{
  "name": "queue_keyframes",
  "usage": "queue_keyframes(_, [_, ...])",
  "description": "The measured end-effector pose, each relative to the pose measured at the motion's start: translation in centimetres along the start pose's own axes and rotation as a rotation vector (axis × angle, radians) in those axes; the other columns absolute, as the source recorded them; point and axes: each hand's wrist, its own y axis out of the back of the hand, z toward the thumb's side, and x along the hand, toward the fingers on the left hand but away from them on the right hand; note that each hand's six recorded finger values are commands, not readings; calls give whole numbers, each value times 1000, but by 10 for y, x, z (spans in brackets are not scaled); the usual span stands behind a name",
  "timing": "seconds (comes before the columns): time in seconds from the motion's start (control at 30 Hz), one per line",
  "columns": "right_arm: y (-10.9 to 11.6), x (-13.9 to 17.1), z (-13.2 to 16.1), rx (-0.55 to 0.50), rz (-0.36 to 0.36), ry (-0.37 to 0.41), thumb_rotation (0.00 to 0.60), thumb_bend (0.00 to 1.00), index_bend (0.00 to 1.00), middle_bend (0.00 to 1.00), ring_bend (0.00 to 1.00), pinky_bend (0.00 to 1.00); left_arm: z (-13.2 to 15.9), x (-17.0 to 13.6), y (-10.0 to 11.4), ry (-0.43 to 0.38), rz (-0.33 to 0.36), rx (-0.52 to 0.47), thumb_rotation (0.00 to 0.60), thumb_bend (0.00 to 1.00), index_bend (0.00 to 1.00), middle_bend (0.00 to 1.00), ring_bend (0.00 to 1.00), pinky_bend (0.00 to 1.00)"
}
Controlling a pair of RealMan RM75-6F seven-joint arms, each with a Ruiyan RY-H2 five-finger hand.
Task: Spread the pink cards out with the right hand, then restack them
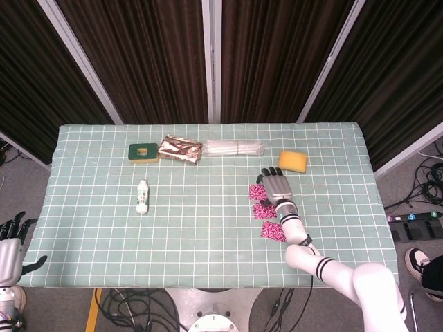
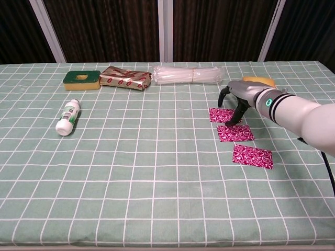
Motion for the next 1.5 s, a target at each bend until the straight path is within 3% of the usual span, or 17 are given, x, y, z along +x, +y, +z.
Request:
queue_keyframes(0.87, [-3, -3, -3, 22, 11, -7, 593, 108, 315, 105, 0, 0, -1, 1, -1, 4, 0, -1, 600, 91, 269, 195, 153, 168])
queue_keyframes(1.33, [-3, -4, -3, 26, 7, -14, 596, 164, 445, 116, 0, 0, -2, 0, -2, 5, -1, -2, 600, 90, 268, 195, 153, 168])
queue_keyframes(1.5, [0, -2, -3, 19, -3, -8, 597, 165, 449, 116, 0, 0, -3, 0, -2, 7, 0, -3, 600, 91, 268, 195, 153, 168])
